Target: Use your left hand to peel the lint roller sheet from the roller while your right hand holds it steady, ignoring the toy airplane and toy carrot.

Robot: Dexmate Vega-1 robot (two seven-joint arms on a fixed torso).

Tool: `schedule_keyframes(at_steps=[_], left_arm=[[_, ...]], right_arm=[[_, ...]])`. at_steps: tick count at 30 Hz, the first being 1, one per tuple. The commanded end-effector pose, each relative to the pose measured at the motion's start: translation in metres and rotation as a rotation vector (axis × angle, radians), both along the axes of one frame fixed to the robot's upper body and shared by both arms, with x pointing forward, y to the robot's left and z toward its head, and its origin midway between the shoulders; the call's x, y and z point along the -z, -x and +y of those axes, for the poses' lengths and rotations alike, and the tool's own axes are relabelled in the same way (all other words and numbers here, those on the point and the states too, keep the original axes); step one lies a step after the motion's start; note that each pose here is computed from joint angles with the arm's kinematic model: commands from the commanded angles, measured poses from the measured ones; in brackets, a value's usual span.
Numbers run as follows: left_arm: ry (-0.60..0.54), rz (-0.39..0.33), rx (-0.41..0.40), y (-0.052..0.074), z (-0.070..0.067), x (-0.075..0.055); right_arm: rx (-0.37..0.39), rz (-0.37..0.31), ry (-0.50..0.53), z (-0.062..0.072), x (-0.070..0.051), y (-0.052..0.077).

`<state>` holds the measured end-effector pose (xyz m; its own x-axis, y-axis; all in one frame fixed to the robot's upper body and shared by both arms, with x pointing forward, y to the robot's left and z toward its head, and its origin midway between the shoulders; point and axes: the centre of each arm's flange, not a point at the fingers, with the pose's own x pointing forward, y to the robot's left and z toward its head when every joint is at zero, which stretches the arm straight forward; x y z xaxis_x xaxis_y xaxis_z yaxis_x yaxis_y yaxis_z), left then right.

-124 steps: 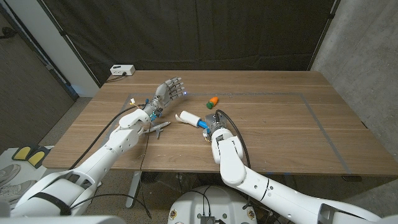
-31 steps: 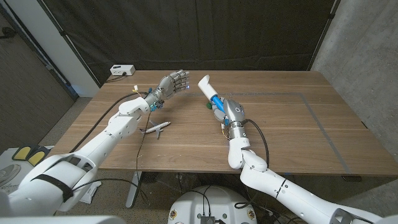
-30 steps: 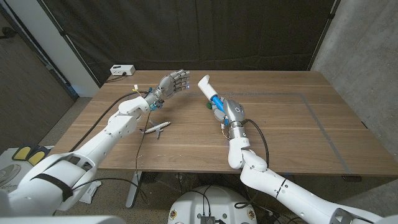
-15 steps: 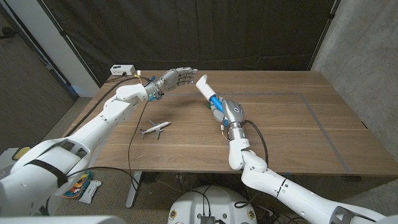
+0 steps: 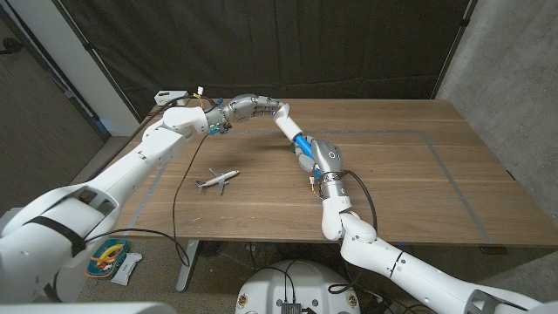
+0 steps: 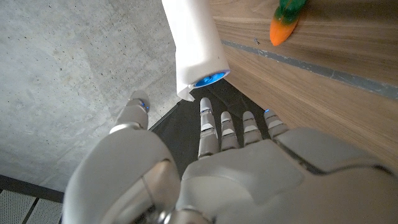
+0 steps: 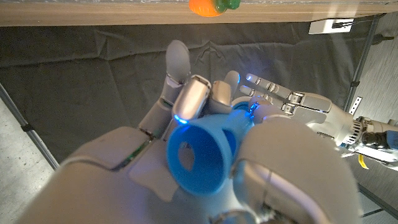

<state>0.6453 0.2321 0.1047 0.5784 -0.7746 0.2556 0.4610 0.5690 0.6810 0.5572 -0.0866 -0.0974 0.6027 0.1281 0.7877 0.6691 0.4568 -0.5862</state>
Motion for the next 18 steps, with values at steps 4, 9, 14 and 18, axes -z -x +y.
schedule_keyframes(at_steps=[4, 9, 14, 18], left_arm=[[-0.087, -0.021, -0.019, 0.007, -0.019, -0.011], [-0.118, -0.025, -0.014, 0.009, -0.027, -0.014], [-0.141, -0.034, -0.013, 0.011, -0.034, -0.015], [-0.142, -0.041, -0.012, 0.014, -0.037, -0.014]], right_arm=[[-0.028, -0.032, 0.021, -0.001, 0.001, 0.01], [-0.03, -0.039, 0.025, -0.001, 0.002, 0.014], [-0.029, -0.036, 0.027, -0.001, 0.003, 0.015], [-0.022, -0.038, 0.024, -0.003, 0.003, 0.017]])
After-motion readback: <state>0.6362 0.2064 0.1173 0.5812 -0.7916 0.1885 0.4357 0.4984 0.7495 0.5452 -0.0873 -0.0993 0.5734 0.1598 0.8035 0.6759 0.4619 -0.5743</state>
